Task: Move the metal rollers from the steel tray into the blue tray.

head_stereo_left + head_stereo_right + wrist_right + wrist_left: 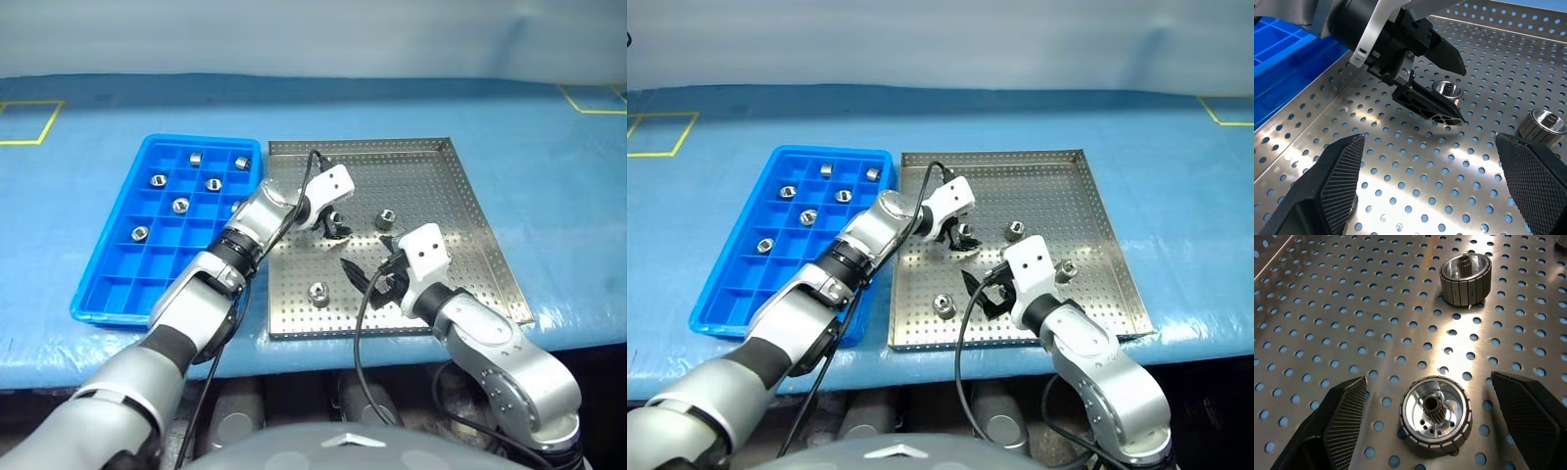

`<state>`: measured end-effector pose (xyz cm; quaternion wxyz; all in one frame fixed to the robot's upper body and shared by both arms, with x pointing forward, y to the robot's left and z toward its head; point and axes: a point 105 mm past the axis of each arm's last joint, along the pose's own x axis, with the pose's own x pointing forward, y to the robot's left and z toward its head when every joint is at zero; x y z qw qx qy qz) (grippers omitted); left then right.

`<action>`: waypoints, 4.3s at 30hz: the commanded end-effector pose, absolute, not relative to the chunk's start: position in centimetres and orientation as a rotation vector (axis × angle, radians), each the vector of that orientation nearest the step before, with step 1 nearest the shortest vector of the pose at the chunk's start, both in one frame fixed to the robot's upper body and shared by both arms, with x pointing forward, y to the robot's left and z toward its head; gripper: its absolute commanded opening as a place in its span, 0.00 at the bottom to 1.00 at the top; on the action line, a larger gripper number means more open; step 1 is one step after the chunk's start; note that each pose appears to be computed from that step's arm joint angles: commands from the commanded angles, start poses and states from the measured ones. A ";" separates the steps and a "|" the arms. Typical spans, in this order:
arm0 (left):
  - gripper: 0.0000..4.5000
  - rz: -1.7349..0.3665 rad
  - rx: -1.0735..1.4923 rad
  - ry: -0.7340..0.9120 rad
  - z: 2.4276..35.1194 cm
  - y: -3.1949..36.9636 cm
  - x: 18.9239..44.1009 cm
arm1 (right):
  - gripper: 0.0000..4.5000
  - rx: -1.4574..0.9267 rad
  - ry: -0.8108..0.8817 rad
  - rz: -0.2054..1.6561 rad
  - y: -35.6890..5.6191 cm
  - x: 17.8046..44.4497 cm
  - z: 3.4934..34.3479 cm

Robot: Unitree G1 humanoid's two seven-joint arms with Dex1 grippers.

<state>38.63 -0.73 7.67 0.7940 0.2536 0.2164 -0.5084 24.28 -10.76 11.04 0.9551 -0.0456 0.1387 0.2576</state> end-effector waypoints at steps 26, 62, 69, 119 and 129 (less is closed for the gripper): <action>0.39 -0.546 0.368 0.066 20.4 13.9 35.7 | 1.00 -0.080 0.235 0.612 -8.9 24.6 12.0; 0.39 -0.249 0.214 0.432 9.8 20.3 33.1 | 1.00 -0.080 0.223 0.643 -8.1 25.1 12.1; 0.81 -0.296 0.171 0.327 12.5 19.1 33.6 | 1.00 -0.085 0.221 0.634 -8.3 25.2 12.2; 0.73 -1.611 0.733 0.517 6.9 3.6 28.4 | 1.00 -0.112 0.286 0.446 -12.9 22.7 11.2; 0.38 -1.626 0.611 0.432 9.4 2.9 28.2 | 1.00 -0.111 0.280 0.441 -12.9 22.9 11.2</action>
